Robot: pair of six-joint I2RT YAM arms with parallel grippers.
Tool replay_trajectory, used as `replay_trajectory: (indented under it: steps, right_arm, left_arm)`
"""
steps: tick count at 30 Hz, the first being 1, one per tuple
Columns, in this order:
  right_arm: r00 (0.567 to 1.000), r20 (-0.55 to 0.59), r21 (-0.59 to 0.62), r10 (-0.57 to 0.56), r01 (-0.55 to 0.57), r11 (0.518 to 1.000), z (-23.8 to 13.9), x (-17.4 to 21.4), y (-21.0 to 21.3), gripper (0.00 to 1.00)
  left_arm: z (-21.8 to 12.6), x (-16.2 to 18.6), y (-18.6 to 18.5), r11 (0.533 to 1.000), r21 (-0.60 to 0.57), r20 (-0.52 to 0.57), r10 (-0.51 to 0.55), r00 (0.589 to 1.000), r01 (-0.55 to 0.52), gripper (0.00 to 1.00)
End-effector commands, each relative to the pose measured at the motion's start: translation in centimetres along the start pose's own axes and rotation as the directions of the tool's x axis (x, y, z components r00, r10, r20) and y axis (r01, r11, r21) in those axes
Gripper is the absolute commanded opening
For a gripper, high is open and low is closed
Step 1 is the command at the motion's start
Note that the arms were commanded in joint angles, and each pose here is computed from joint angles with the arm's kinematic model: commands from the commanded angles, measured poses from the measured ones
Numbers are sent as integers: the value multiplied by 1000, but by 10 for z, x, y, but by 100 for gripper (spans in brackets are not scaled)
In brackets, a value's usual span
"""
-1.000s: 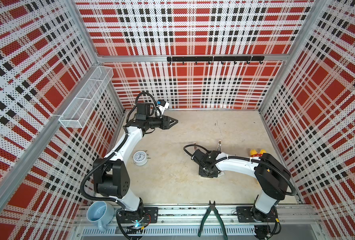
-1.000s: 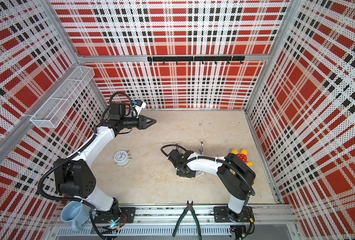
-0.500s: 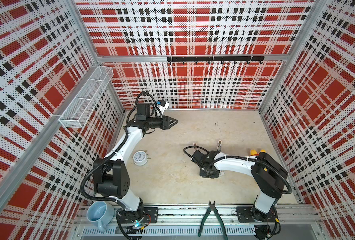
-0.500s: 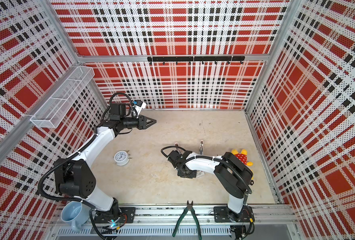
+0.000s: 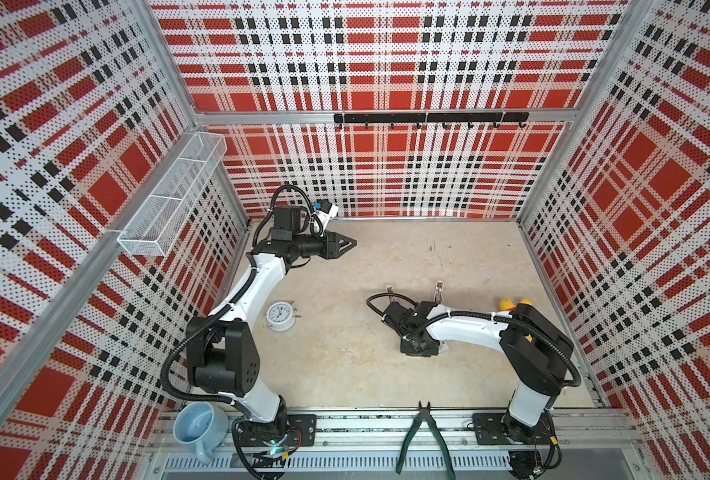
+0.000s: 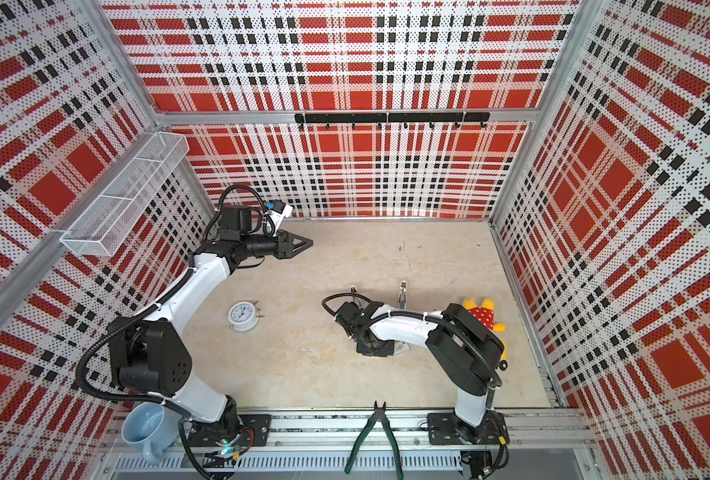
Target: Load the staples into the stapler
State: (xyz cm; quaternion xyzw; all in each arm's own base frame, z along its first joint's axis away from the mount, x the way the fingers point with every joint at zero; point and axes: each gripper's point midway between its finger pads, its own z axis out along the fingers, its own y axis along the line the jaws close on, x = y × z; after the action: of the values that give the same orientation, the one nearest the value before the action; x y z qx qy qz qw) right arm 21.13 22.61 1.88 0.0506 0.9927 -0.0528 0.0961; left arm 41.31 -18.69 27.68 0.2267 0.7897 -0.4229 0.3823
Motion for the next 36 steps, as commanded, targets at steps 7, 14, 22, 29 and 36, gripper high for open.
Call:
replay_trajectory:
  steps: [7, 14, 22, 29, 36]
  right_arm:
    - [1000, 21, -16, 11, -11, 1000, 1, -7, 6, 25]
    - [1000, 26, -56, 6, -5, 998, -3, -11, 14, 24]
    - [1000, 30, -96, 2, 1, 995, -4, -12, 22, 23]
    - [1000, 29, -97, 2, 1, 995, -2, -11, 22, 21]
    - [999, 37, -103, -6, 9, 995, -3, -13, 25, 21]
  left_arm:
    - [-7, -8, -6, 1000, 9, 30, 12, 999, -12, 45]
    - [-7, -7, -7, 1000, 8, 30, 12, 999, -12, 45]
    - [-8, -8, -7, 1000, 8, 31, 11, 999, -12, 45]
    - [-8, -7, -7, 1000, 6, 31, 11, 999, -11, 45]
    - [-8, -7, -7, 1000, 7, 34, 14, 999, -14, 45]
